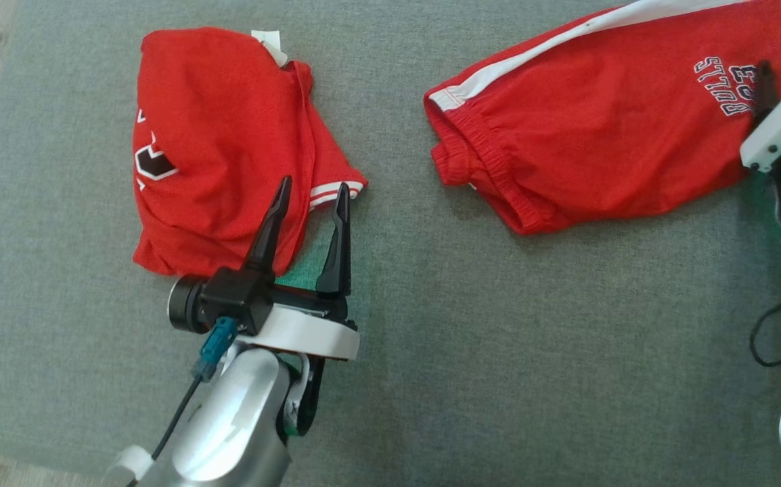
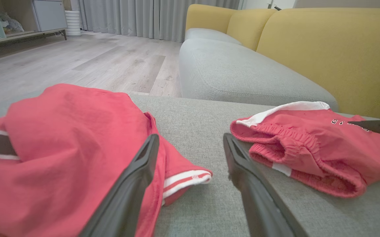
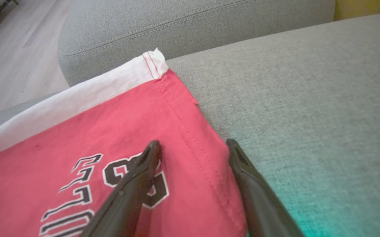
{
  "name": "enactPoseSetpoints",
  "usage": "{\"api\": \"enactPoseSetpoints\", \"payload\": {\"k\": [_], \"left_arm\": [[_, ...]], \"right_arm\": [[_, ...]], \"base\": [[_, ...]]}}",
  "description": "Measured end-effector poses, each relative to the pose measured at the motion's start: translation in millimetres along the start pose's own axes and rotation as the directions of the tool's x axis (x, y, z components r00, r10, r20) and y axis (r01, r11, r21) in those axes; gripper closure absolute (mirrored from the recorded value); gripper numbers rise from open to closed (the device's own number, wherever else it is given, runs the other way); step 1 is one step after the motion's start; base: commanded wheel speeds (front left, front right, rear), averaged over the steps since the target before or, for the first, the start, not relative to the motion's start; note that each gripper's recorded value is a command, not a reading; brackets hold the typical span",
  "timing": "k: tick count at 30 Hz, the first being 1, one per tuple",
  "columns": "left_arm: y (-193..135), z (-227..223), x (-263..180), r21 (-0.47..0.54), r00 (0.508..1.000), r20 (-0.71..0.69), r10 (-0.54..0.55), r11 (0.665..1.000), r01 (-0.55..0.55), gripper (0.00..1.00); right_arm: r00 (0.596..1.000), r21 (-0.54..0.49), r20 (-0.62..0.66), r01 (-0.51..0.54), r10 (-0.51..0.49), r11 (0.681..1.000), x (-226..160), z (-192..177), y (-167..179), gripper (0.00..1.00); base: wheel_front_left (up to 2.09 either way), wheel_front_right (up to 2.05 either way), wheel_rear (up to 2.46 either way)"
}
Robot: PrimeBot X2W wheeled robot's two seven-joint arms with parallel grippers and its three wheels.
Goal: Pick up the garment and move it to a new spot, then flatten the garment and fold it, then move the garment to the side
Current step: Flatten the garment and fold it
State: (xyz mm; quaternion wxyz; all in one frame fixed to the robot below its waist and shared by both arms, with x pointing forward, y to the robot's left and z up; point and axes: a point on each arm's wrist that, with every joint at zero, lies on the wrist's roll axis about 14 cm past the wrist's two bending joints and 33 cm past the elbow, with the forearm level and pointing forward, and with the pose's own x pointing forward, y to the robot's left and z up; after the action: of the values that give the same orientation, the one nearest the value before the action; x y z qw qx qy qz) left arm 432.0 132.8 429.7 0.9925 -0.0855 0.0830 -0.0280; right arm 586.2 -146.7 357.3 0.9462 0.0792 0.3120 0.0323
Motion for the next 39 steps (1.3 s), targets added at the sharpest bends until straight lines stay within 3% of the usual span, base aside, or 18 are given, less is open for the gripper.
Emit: {"api": "enactPoseSetpoints", "payload": {"k": [1,2,3,10,16,23,31,35,39], "left_arm": [[0.1,0.8,0.3,0.001,1.000,0.002,0.004,1.000,-0.004,0.00],[-0.8,1.5,0.5,0.001,1.000,0.004,0.001,1.000,-0.001,0.00],[-1.8,2.0,0.8,0.000,1.000,0.006,-0.002,1.000,0.002,0.00],[-11.3,10.8,2.2,-0.007,0.999,0.029,-0.022,1.000,0.022,0.00],[-25.1,23.4,-1.0,-0.012,0.996,0.063,-0.057,0.998,0.058,0.00],[-44.8,25.2,-10.1,-0.021,0.992,0.068,-0.109,0.994,0.110,0.00],[-61.0,28.6,-16.1,-0.018,0.985,0.079,-0.155,0.987,0.157,0.00],[-64.6,25.3,-17.7,-0.017,0.983,0.070,-0.170,0.985,0.171,0.00],[-63.8,24.6,-18.5,-0.013,0.983,0.068,-0.173,0.985,0.174,0.00]], "right_arm": [[1.000,-0.007,-0.015,-0.004,0.004,1.000,0.2,-2.7,1.7,0.23],[1.000,-0.016,-0.022,-0.009,0.008,1.000,0.2,-3.3,3.2,0.74],[1.000,-0.022,-0.026,-0.013,0.012,1.000,0.1,-3.5,4.8,1.00],[0.999,-0.013,0.027,-0.018,0.019,1.000,-13.8,0.4,4.4,1.00],[0.993,0.083,0.119,0.019,-0.029,0.996,-43.6,-0.7,-17.8,1.00],[0.971,0.196,0.179,0.119,-0.155,0.973,-91.4,-15.4,-75.0,1.00],[0.914,0.310,0.237,0.251,-0.330,0.917,-144.2,-11.9,-154.3,1.00],[0.895,0.357,0.256,0.264,-0.366,0.896,-155.3,-10.1,-167.6,1.00],[0.889,0.361,0.287,0.244,-0.356,0.900,-154.9,-0.7,-163.0,1.00]], "base": [[0.00,0.00,0.00],[0.00,0.00,0.00],[0.00,0.00,0.00],[0.00,0.00,0.00],[0.00,0.00,0.00],[0.00,0.00,0.00],[0.00,0.00,0.00],[0.00,0.00,0.00],[0.00,0.00,0.00]]}}
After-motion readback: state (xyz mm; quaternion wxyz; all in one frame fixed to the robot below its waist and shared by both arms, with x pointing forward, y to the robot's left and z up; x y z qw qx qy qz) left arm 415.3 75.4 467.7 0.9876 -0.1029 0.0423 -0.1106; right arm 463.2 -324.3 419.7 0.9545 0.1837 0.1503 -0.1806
